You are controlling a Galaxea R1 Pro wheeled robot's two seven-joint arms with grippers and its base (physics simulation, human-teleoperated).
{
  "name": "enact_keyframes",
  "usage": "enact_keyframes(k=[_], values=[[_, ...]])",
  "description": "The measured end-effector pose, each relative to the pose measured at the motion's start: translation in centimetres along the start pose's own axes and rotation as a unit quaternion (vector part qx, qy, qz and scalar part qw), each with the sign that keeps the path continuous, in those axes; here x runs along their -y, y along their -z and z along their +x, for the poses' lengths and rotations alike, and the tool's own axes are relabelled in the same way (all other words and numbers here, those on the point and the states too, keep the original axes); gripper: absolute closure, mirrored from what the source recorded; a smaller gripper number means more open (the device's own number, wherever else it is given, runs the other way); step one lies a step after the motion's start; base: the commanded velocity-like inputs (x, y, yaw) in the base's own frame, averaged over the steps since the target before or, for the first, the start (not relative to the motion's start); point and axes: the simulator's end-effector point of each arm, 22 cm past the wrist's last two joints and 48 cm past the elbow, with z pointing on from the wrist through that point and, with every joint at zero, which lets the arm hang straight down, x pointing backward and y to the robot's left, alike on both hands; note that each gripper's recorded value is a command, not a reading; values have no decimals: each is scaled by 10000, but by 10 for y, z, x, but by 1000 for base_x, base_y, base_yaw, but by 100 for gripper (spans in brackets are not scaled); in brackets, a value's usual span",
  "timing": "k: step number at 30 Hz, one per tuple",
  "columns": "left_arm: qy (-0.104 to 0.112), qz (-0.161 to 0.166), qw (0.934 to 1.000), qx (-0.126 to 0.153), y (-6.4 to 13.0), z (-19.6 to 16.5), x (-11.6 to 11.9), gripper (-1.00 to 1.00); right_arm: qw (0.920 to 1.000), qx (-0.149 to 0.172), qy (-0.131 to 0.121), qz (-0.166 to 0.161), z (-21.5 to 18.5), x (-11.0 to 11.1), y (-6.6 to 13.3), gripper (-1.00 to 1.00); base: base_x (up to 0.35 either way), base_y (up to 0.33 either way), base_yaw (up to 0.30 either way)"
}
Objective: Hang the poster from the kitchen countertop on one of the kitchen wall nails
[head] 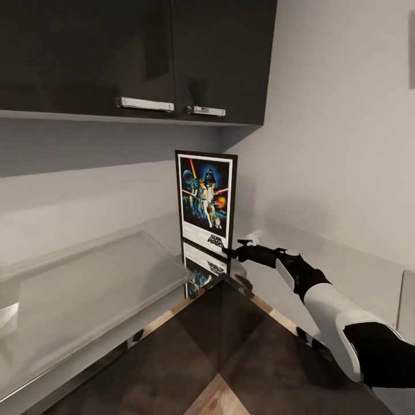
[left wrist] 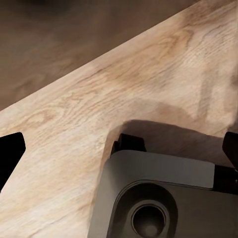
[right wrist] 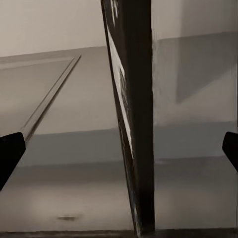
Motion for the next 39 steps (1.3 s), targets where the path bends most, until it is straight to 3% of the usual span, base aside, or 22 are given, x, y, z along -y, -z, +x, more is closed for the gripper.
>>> enact_keyframes(k=[39], values=[[5,-25,10000,6,0,-1,-4,-100,10000,11,8,-2,-1,0,0,-100,12,11,0]])
